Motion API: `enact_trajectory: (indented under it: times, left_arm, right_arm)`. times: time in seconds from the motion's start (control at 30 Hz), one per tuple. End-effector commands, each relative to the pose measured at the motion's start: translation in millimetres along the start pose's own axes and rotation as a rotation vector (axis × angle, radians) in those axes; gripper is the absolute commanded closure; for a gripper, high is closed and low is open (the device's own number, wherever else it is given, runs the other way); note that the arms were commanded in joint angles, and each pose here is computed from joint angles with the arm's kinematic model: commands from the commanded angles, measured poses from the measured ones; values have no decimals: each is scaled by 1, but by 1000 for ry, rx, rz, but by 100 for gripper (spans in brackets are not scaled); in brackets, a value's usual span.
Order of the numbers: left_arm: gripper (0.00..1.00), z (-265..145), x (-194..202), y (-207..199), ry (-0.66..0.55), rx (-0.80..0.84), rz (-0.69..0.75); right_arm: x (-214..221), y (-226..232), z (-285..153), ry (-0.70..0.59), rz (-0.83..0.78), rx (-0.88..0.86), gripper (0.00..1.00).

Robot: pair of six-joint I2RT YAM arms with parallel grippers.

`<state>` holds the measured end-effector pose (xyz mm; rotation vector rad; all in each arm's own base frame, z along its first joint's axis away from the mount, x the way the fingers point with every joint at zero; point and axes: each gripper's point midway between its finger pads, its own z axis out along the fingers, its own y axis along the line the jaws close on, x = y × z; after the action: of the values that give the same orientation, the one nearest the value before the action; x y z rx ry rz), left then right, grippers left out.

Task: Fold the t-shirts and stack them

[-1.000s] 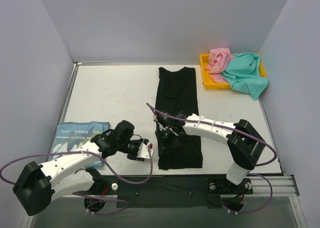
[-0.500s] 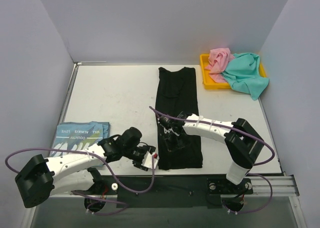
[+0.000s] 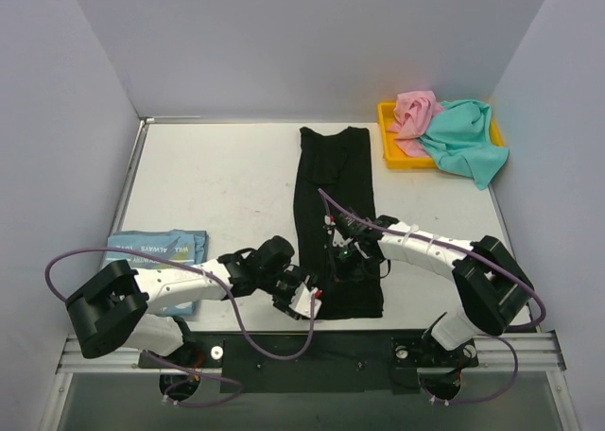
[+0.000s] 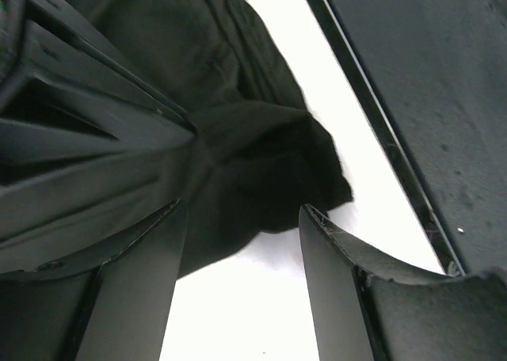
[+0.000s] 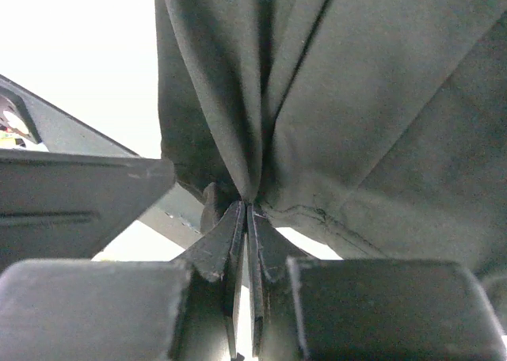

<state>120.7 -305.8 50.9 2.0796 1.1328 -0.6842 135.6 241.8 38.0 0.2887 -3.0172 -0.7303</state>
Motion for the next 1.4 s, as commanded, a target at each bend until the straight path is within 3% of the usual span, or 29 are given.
enact_trajectory:
  times: [0.0, 0.1, 0.3, 0.53, 0.73, 0.9, 0.97, 1.0, 1.07, 1.17, 1.37]
  left_arm:
    - [32, 0, -29, 28, -60, -36, 76]
    - [40, 6, -24, 7, -46, 52, 130]
    - [50, 19, -21, 5, -31, 51, 143]
    - [55, 29, -25, -5, -23, 102, 87]
    - [62, 37, -16, -3, 27, 26, 11]
    - [68, 37, -9, -7, 53, 23, 29]
    - [76, 37, -3, -10, 69, 30, 74]
    - [91, 37, -3, -10, 71, 31, 83]
    - [100, 33, 2, -11, 92, 32, 95]
    - [100, 22, 7, -16, 132, 49, 110]
    - [100, -2, 6, -26, 138, 78, 5]
  right_arm:
    - [4, 7, 4, 16, -18, -54, 100]
    - [5, 5, 6, 16, -18, -57, 100]
    - [6, 0, 7, 18, -4, -54, 100]
    - [6, -6, 9, 8, 9, -46, 100]
    - [6, -4, 8, 3, 9, -55, 100]
    - [7, -6, 9, 1, 4, -53, 100]
    - [7, -6, 9, 2, 1, -55, 100]
    - [7, -4, 8, 2, -4, -61, 100]
    - [7, -4, 7, -1, -12, -65, 100]
    - [7, -2, 3, -17, -29, -77, 100]
    - [17, -4, 12, 23, -47, -111, 98]
